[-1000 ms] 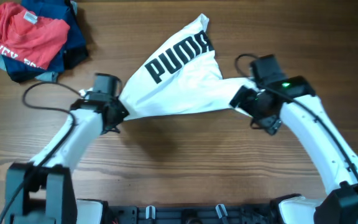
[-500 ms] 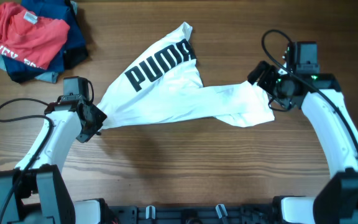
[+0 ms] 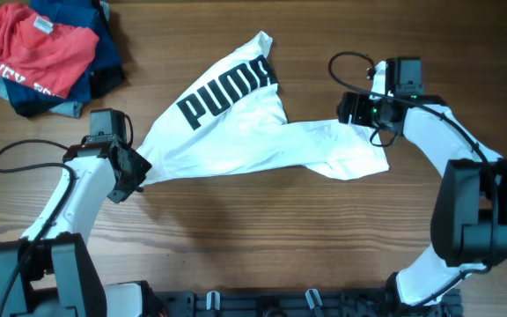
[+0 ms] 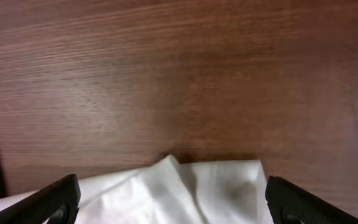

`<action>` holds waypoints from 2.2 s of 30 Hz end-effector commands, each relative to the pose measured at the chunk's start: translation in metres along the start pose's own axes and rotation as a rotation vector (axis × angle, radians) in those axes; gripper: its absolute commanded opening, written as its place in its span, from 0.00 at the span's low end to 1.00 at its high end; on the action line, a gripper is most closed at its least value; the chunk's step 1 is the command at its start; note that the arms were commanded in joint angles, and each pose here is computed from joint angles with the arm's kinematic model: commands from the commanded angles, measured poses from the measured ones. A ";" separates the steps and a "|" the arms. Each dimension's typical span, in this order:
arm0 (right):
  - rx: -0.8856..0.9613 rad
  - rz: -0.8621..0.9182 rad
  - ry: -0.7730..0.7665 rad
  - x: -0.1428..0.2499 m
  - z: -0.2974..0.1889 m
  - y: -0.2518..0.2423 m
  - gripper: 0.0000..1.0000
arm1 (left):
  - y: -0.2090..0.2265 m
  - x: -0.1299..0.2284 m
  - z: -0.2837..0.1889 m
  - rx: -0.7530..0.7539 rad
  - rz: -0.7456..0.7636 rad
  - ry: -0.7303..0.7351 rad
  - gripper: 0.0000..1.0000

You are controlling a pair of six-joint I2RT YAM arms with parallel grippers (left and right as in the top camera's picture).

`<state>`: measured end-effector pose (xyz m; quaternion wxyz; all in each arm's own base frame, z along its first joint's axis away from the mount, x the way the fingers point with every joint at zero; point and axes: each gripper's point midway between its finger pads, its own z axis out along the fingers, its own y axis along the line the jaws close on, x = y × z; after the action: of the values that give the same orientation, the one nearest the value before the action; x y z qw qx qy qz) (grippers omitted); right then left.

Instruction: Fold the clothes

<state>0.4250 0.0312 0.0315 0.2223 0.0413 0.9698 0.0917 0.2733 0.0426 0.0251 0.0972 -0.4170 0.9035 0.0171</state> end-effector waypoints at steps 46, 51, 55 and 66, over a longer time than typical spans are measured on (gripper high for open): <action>0.222 -0.048 0.105 0.015 0.021 0.012 0.36 | 0.002 -0.002 -0.001 -0.002 0.002 -0.009 0.15; 0.223 -0.022 0.102 0.015 0.021 0.012 0.15 | 0.002 -0.002 -0.001 -0.002 0.002 -0.009 0.15; 0.231 0.008 0.081 0.011 0.021 0.011 0.04 | 0.002 -0.003 -0.001 0.001 0.003 -0.012 0.09; 0.245 0.239 -0.066 -0.019 -0.084 0.020 0.04 | -0.005 0.000 -0.056 0.142 0.095 -0.083 0.04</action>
<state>0.3980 0.0384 0.0540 0.1665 0.1324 0.9768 -0.0239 0.2696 0.0374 0.0523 0.1231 -0.3827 0.9156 -0.0020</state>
